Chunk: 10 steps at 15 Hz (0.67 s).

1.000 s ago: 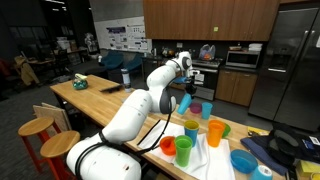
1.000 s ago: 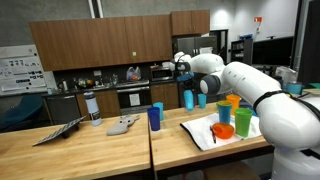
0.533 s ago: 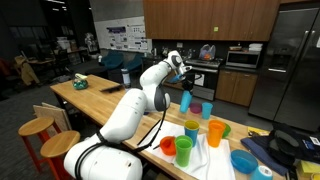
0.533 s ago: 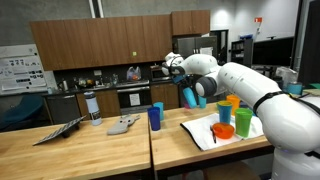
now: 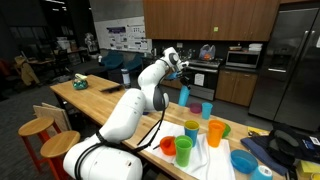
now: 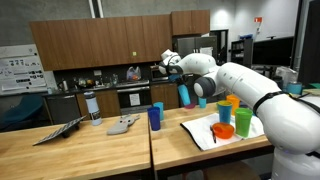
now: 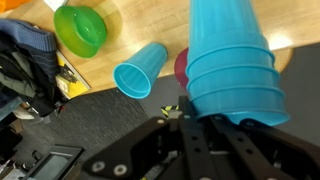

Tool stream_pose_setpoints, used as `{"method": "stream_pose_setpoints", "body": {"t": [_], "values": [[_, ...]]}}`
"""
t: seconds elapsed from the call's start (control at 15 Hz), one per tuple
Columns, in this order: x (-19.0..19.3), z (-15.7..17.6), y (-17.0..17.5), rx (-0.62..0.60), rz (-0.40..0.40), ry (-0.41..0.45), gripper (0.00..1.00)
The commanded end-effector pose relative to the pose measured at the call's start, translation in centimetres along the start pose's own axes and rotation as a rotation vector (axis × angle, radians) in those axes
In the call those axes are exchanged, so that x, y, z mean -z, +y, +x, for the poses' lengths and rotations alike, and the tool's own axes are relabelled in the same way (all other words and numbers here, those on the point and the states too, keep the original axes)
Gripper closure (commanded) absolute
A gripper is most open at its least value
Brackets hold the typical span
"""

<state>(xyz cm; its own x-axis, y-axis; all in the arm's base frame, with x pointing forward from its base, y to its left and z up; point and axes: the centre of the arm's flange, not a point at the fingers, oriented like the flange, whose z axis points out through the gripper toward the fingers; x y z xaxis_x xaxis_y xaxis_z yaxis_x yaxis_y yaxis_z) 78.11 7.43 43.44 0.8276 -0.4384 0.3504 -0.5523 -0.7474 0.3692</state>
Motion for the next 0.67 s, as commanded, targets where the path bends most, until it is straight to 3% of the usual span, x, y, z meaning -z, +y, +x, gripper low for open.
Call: {"method": "stream_pose_setpoints", "body": {"t": [0.0, 0.27, 0.4, 0.47, 0.53, 0.6], "values": [[0.7, -1.8, 1.3, -0.093, 0.115, 0.063, 0.98], [1.4, -2.1, 0.0, -0.106, 0.229, 0.140, 0.98], [2.1, -2.6, -0.8, -0.039, 0.245, 0.141, 0.98], [2.3, 0.9, -2.6, -0.077, 0.211, 0.134, 0.98], [2.3, 0.8, -2.8, -0.072, 0.213, 0.133, 0.91], [2.2, 0.7, -2.9, -0.071, 0.213, 0.132, 0.91]]}}
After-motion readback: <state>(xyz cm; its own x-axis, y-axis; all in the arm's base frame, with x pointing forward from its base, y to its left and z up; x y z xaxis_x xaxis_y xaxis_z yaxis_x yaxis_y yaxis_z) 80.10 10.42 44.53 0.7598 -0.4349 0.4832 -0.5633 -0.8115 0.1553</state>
